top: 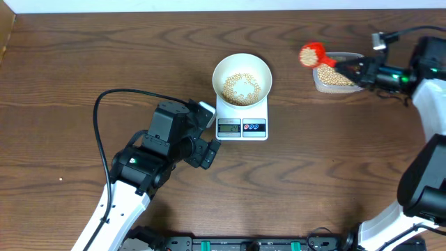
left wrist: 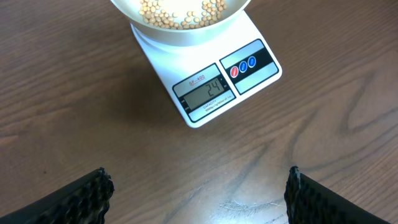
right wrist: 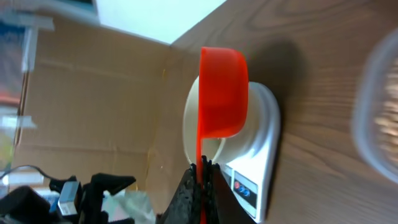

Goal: Scoop item into bowl and weigh 50g on scale
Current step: 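Carry the filled red scoop left over the white bowl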

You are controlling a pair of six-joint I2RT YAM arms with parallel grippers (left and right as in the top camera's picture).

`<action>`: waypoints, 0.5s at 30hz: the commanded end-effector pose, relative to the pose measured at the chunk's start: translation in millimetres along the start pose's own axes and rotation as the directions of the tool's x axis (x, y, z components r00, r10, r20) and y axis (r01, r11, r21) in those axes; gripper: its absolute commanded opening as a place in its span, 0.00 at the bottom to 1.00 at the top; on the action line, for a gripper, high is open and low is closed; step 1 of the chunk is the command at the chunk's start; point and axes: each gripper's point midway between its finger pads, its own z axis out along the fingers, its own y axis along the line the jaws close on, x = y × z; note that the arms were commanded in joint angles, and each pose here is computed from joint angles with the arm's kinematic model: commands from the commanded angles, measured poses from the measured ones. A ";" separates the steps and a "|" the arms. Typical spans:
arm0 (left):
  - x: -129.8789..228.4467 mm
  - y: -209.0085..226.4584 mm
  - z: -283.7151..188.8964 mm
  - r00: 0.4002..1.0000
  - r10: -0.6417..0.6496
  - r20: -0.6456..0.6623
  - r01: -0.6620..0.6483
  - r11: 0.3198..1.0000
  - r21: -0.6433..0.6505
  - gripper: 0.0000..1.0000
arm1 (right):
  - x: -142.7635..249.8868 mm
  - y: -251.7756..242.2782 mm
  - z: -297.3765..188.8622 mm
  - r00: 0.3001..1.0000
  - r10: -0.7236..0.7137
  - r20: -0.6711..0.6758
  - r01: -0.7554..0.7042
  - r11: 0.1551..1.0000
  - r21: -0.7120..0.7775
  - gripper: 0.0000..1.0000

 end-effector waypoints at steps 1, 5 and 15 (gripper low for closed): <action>1.4 -3.1 0.7 1.000 -0.004 -0.003 0.004 1.000 0.014 0.91 | 4.7 17.8 25.4 0.998 0.037 -0.054 -0.040 0.997 -0.063 0.01; 1.4 -3.1 0.7 1.000 -0.004 -0.003 0.004 1.000 0.014 0.91 | 0.8 34.0 45.6 0.997 0.029 -0.070 -0.036 0.995 -0.094 0.01; 1.4 -3.1 0.7 1.000 -0.004 -0.003 0.004 1.000 0.014 0.91 | 6.3 70.5 85.3 0.992 -0.001 -0.124 -0.019 0.986 -0.164 0.01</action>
